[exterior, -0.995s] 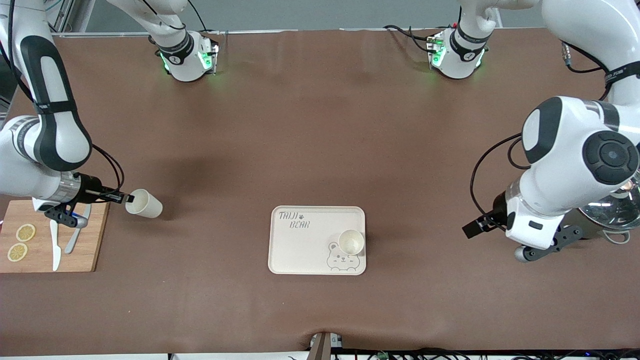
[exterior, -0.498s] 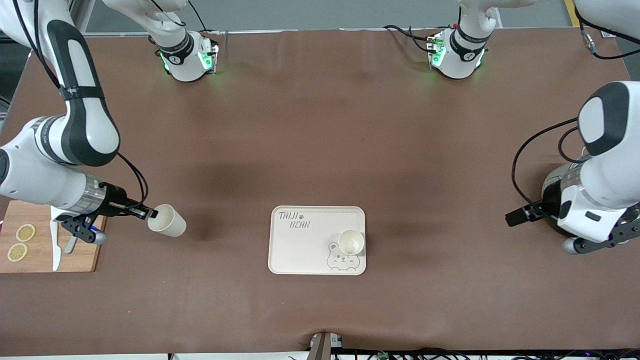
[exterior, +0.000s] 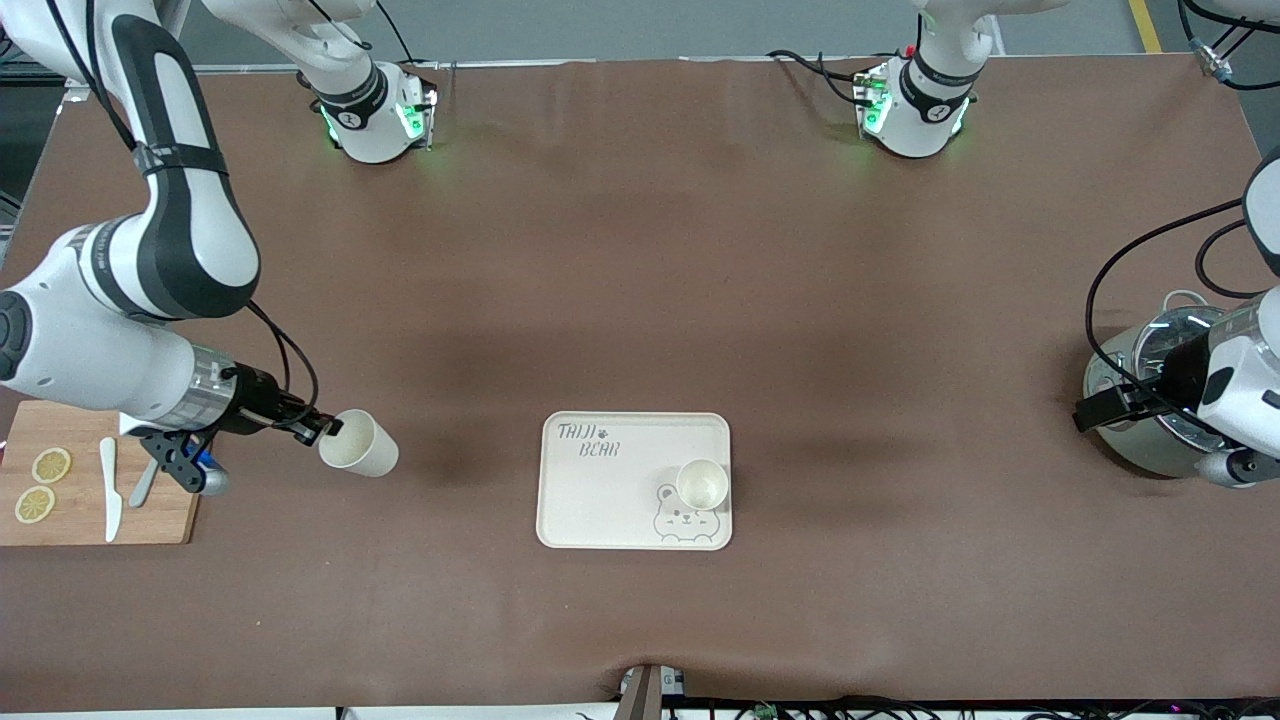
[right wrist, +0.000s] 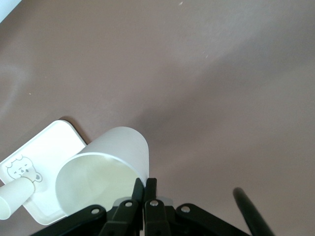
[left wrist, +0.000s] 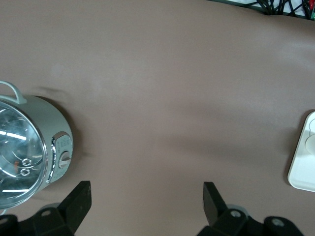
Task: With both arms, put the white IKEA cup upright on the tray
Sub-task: 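Carry the second white cup with the right gripper onto the tray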
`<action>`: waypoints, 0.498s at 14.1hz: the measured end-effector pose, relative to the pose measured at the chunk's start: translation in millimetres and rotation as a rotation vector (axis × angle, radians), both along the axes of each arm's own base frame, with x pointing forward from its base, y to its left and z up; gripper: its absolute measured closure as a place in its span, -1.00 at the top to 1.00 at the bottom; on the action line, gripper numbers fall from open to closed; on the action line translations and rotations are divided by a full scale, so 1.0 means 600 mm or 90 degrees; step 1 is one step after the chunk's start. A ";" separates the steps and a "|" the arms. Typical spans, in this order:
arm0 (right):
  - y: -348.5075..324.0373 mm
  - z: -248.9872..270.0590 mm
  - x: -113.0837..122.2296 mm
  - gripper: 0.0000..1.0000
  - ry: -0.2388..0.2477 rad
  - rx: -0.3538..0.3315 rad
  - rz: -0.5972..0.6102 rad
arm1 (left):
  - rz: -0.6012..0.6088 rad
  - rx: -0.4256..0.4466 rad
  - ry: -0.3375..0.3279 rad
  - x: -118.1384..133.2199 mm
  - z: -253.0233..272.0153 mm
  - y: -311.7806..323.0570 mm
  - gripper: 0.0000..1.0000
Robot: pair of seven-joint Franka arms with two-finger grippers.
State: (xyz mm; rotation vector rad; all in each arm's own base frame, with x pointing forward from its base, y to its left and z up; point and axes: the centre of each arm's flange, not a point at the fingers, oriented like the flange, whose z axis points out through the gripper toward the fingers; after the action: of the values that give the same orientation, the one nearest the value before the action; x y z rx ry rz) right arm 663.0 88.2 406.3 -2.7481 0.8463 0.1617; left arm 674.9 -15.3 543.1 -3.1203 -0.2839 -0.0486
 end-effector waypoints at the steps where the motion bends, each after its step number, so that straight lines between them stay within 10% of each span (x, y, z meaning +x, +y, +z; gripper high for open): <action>1: 0.016 -0.009 0.001 -0.96 0.010 -0.001 -0.012 | -0.007 0.013 0.002 -0.005 0.004 0.004 1.00; 7: 0.155 -0.137 0.014 -0.96 0.090 -0.021 -0.119 | -0.049 0.042 0.005 -0.045 0.061 0.031 1.00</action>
State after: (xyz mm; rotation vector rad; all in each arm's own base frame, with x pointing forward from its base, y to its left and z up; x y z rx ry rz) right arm 671.4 181.4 324.3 -2.6943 1.1469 0.3114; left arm 647.9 3.5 579.8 -3.0642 -0.1577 -0.0464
